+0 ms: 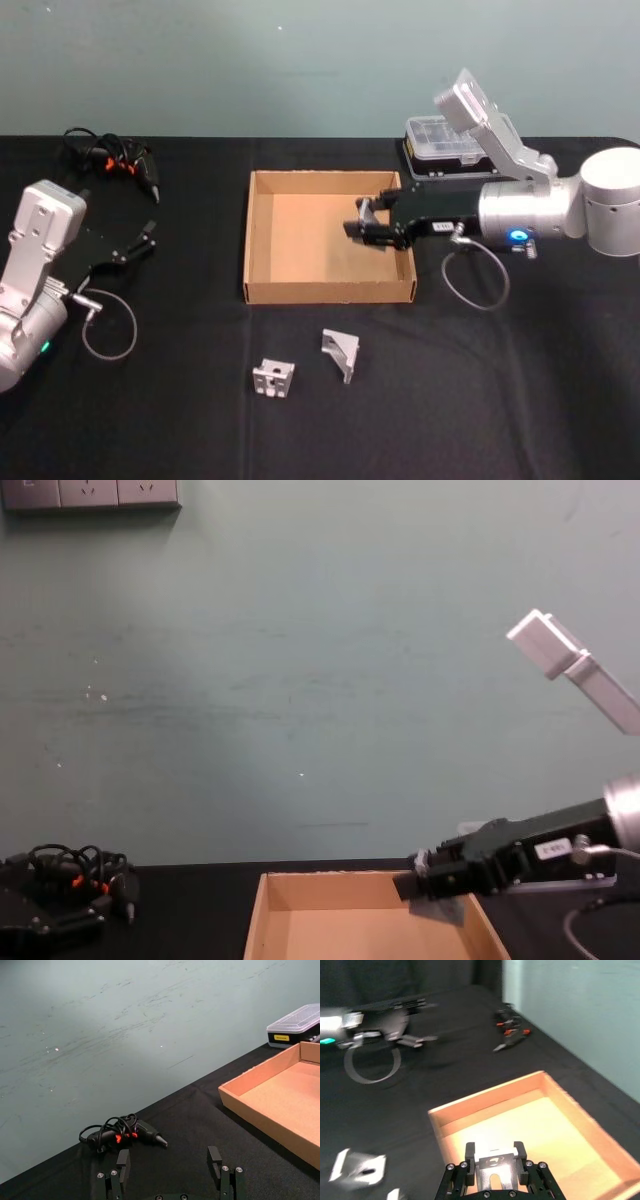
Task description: Use one hand to pick up the angle iron from the table and place it into the box.
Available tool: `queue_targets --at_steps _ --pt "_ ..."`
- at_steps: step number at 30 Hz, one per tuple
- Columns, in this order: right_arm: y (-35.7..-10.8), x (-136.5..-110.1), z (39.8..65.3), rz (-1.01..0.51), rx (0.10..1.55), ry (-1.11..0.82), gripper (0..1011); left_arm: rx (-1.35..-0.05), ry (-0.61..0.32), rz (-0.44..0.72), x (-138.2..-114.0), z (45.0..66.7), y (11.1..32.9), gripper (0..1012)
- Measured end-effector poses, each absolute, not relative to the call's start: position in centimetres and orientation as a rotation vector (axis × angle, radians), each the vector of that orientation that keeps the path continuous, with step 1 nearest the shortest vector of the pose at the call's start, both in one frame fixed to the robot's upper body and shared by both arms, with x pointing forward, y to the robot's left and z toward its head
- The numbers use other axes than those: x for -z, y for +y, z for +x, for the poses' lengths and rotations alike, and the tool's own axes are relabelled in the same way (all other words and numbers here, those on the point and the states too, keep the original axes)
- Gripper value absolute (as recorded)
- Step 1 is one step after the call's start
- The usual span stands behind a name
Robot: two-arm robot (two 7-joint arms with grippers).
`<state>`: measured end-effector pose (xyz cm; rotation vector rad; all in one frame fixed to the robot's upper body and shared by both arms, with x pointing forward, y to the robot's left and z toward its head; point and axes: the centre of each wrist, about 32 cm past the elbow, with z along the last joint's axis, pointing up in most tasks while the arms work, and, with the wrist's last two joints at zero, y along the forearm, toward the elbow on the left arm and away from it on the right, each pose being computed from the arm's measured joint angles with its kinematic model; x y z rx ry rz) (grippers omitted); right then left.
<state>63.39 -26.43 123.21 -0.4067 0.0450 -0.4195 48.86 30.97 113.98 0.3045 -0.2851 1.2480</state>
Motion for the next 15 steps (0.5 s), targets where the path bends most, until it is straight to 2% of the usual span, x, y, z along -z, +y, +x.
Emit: queue_targets --at_steps 15 --pt "-23.0 -122.5 65.4 -0.419 0.648 0.093 456 -1.248 -0.285 0.305 -114.0 48.9 31.0 1011"
